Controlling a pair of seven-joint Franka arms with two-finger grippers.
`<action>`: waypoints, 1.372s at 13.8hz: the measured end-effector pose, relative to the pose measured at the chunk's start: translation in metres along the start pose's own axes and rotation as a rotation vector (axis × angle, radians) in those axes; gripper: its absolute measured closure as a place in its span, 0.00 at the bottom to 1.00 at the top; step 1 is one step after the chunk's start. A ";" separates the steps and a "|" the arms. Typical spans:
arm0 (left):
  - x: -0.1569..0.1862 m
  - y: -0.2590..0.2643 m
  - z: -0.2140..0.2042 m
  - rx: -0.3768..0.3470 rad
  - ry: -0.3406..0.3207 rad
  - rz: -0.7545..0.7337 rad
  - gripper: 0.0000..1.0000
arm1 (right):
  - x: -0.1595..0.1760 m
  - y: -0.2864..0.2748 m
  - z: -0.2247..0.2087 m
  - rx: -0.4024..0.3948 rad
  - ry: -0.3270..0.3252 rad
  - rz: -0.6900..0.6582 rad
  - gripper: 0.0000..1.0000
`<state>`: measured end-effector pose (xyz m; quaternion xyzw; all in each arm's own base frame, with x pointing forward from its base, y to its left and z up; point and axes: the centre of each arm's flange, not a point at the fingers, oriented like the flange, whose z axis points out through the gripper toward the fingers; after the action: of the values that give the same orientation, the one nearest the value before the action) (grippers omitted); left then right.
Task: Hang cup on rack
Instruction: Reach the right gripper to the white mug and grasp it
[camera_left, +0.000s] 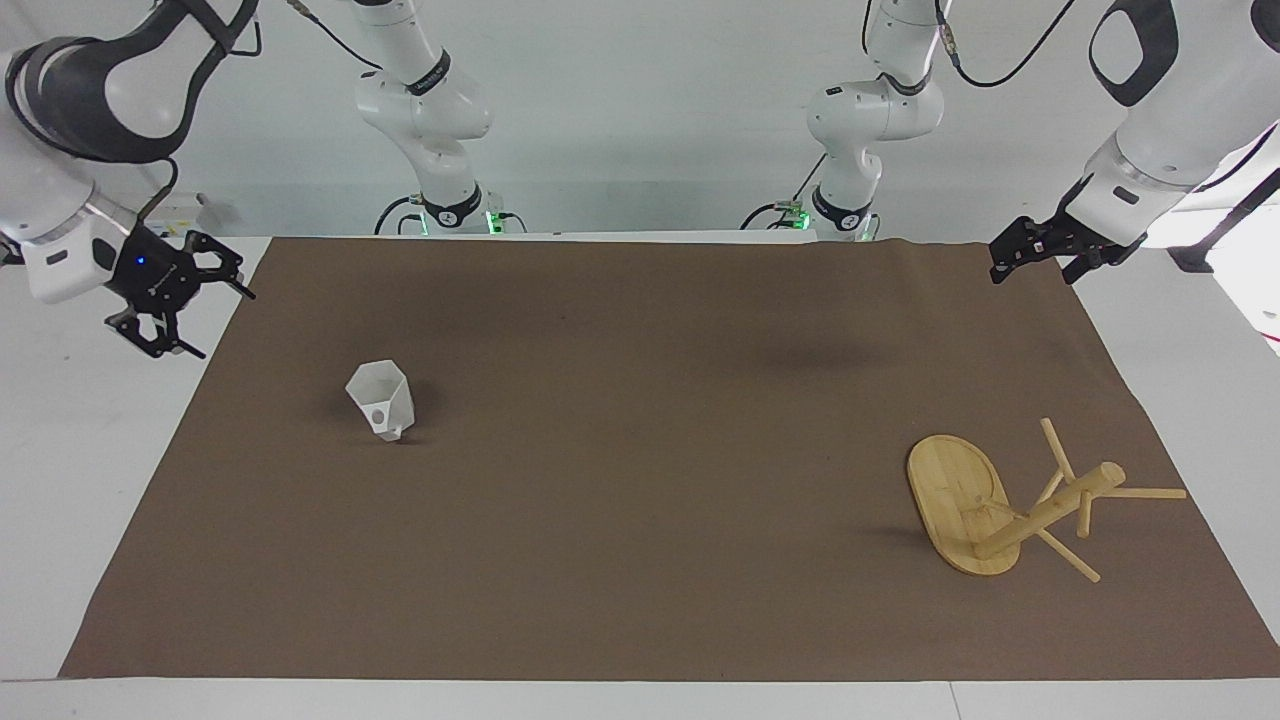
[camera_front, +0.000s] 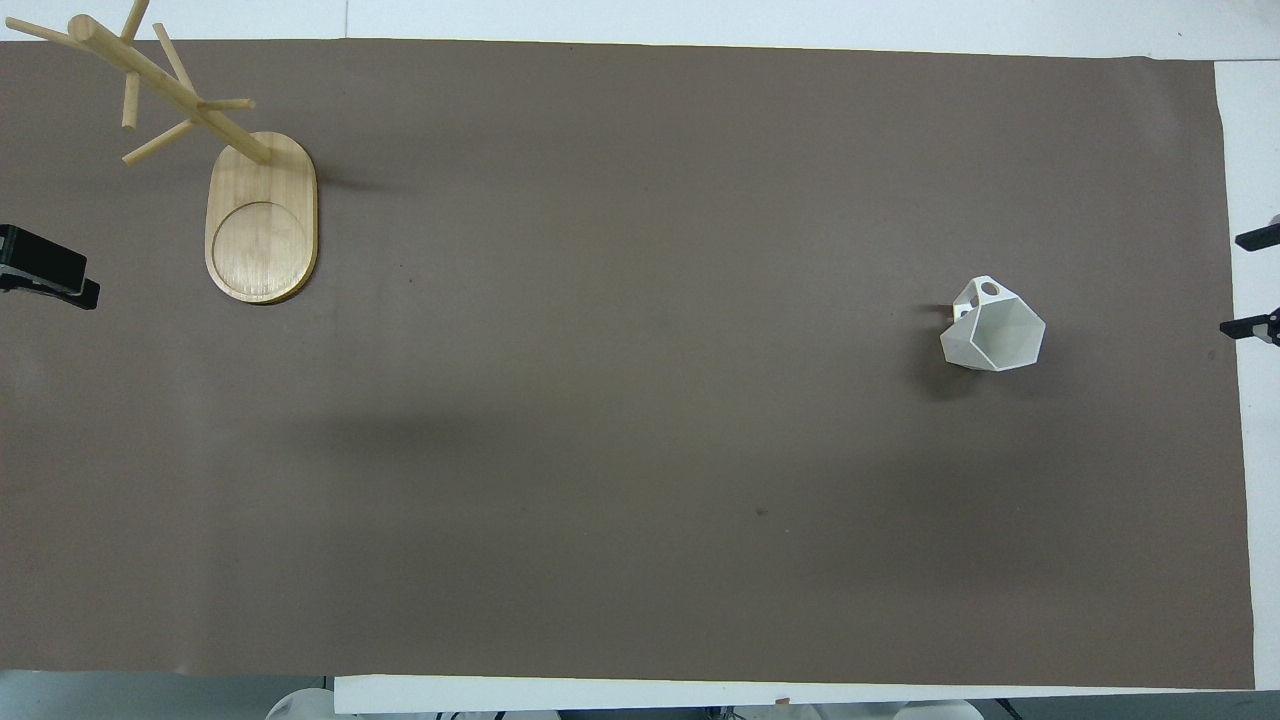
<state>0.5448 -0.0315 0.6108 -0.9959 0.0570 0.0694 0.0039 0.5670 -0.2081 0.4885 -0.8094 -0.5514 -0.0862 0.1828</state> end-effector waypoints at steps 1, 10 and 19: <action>0.000 0.000 0.000 0.000 0.000 0.000 0.00 | -0.019 0.013 0.023 0.045 0.099 -0.041 0.00; 0.000 0.000 0.000 0.000 0.000 0.000 0.00 | -0.130 0.056 0.181 0.192 0.779 -0.446 0.00; 0.000 0.000 0.000 0.000 0.000 0.000 0.00 | -0.110 0.050 0.258 0.168 0.933 -0.575 0.00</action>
<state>0.5448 -0.0314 0.6108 -0.9960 0.0570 0.0694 0.0039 0.5555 -0.2180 0.2046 -0.4847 -0.6156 -0.4379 0.4409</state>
